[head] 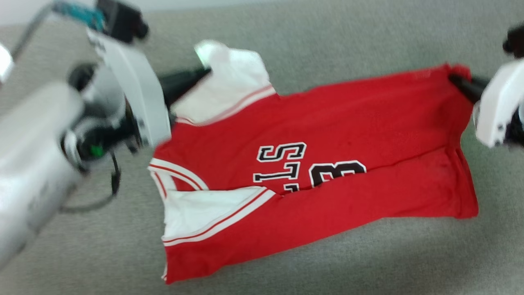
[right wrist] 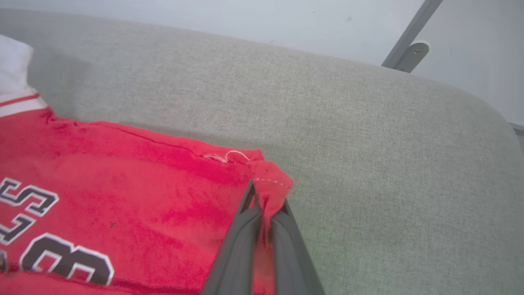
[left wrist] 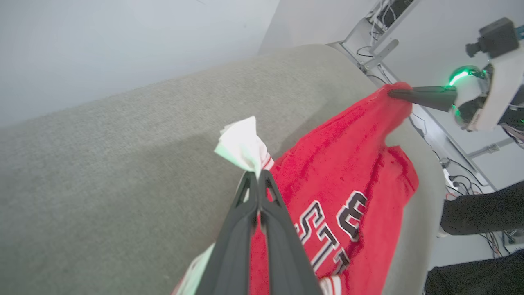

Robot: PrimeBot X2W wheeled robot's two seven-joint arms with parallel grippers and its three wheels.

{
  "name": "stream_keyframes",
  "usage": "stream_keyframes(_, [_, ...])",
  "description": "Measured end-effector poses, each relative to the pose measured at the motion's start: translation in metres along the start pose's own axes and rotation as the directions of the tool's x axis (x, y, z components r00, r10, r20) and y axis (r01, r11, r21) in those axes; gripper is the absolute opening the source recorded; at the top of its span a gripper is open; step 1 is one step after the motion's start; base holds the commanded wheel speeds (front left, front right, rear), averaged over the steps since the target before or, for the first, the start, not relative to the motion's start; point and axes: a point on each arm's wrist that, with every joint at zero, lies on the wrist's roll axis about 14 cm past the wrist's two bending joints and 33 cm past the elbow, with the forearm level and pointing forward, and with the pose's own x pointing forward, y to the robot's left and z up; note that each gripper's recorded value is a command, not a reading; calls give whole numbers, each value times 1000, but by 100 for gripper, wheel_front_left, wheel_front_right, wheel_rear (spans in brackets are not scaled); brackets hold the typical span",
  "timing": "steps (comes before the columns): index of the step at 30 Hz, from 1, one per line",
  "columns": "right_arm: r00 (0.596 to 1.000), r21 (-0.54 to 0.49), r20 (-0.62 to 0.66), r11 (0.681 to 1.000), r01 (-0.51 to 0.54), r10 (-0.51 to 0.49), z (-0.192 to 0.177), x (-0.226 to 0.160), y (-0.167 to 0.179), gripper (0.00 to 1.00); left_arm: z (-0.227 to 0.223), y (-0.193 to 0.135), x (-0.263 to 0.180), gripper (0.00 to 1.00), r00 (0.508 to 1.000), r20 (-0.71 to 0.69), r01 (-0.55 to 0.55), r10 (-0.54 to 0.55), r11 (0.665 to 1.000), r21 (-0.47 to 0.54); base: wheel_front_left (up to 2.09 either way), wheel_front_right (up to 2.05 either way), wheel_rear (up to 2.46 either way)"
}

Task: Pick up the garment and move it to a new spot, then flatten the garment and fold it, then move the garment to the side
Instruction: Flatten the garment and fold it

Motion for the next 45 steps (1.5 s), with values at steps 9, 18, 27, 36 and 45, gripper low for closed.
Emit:
stream_keyframes(9, [998,-4,15,998,-67,67,-28,-33,14,0,-29,-28,-71,0,991,135,22,-23,1000,8,0,0,0])
stream_keyframes(18, [997,88,7,993,-78,78,-69,-45,12,0,-100,-30,-99,0,991,133,-8,18,997,-76,0,0,0])
stream_keyframes(27, [997,159,-22,985,-64,68,-109,-40,16,0,-165,-14,-96,0,995,36,-86,94,980,-179,0,0,0])
stream_keyframes(36, [999,207,-19,977,-41,46,-126,-31,18,0,-190,-4,-81,0,992,9,-120,125,971,-206,0,0,0])
stream_keyframes(45, [997,241,65,969,-51,36,-102,-40,14,100,-187,-9,-80,100,987,58,-134,148,971,-197,0,0,0])
